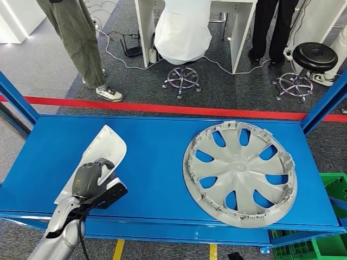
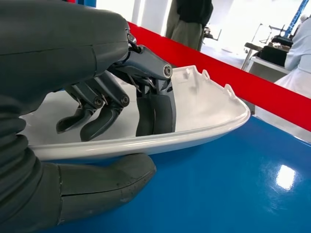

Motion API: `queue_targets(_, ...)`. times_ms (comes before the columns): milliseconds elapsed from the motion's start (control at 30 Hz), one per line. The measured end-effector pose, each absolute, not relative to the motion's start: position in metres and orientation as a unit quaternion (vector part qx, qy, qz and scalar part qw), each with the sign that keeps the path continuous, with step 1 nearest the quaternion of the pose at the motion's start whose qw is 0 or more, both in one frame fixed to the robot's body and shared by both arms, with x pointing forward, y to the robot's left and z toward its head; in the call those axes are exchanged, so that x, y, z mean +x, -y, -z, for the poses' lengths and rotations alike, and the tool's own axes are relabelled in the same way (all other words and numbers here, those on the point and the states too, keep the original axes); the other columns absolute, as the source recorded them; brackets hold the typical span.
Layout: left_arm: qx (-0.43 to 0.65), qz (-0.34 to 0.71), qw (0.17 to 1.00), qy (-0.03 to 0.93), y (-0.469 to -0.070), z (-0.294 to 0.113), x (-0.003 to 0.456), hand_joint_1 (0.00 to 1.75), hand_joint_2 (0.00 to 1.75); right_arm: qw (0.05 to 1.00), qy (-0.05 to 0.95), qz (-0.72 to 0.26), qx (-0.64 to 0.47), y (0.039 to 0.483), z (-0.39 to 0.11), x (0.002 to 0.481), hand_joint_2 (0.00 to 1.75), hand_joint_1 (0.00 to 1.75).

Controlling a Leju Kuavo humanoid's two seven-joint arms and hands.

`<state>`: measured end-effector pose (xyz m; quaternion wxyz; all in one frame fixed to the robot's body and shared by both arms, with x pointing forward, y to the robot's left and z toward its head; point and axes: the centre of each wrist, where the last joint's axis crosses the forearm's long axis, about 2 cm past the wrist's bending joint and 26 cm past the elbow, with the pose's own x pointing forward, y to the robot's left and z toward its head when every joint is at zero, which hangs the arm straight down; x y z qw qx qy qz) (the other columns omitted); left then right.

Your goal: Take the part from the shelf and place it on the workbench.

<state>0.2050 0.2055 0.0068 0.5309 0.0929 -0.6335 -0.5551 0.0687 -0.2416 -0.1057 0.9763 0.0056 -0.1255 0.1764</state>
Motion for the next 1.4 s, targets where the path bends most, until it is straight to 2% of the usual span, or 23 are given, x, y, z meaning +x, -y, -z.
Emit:
queue_targets(400, 0.103, 0.553, 0.525, 0.639, -0.206, -0.007, 0.205, 1.75, 1.75, 0.976, 0.126, -0.175, 0.005, 0.242, 0.106, 0.069, 0.0, 0.0)
queue_targets(567, 0.128, 0.529, 0.503, 0.671, -0.204, -0.012, 0.201, 1.75, 1.75, 0.977, 0.127, -0.173, 0.004, 0.242, 0.106, 0.068, 0.0, 0.0)
queue_targets(1000, 0.176, 0.426, 0.424, 0.78, -0.193, -0.052, 0.186, 1.75, 1.75, 0.977, 0.129, -0.169, -0.001, 0.242, 0.106, 0.067, 0.0, 0.0)
queue_targets(1400, 0.182, 0.407, 0.403, 0.799, -0.193, -0.065, 0.184, 1.75, 1.75, 0.977, 0.13, -0.172, -0.002, 0.242, 0.106, 0.067, 0.0, 0.0)
